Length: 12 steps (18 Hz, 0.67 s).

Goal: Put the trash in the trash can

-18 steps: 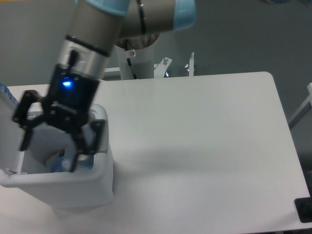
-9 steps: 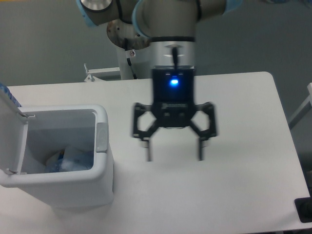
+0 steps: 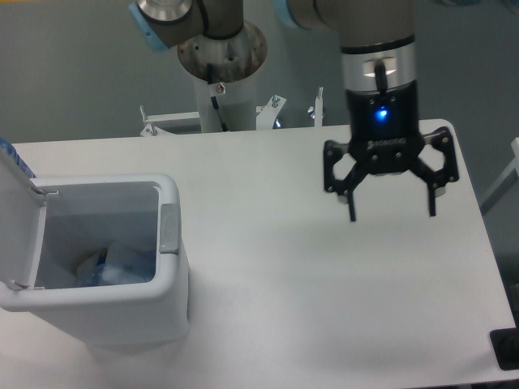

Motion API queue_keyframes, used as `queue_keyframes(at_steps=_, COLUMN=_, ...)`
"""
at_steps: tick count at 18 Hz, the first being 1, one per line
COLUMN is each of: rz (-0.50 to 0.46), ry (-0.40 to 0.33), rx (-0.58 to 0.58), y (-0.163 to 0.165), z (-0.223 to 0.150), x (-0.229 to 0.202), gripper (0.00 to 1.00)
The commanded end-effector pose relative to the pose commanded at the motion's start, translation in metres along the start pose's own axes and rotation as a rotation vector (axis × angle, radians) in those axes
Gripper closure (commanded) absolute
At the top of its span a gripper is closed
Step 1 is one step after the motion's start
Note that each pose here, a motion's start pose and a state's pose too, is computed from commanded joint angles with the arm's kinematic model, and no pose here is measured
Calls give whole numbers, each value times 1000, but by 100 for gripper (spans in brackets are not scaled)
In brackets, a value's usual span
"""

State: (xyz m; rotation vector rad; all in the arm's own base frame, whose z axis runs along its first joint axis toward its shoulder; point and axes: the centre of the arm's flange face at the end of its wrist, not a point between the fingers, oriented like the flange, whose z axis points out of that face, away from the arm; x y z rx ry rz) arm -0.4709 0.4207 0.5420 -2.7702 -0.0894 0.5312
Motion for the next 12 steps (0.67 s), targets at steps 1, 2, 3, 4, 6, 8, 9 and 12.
queue_keyframes(at_steps=1, rz=49, ry=9, rx=-27, y=9, z=1, x=-5, gripper=0)
queue_keyframes(at_steps=2, rz=97, ry=11, rx=-49, y=15, z=0, x=-8, gripper=0)
queue_keyframes(at_steps=3, rz=131, ry=18, rx=-68, y=21, z=0, x=-10, gripper=0)
queue_keyframes(at_steps=4, rz=152, ry=21, rx=-81, y=25, z=1, x=-9, gripper=0)
queue_keyframes(at_steps=6, rz=151, ry=16, rx=-93, y=33, z=-1, x=-9, gripper=0)
queue_keyframes(at_steps=8, rz=145, ry=11, rx=-94, y=36, z=-4, x=-11, gripper=0)
queue_keyframes(at_steps=9, rz=145, ry=11, rx=-94, y=36, z=-4, x=-11, gripper=0)
queue_keyframes(at_steps=12, rz=143, ry=8, rx=-93, y=37, z=-6, x=-12, gripper=0)
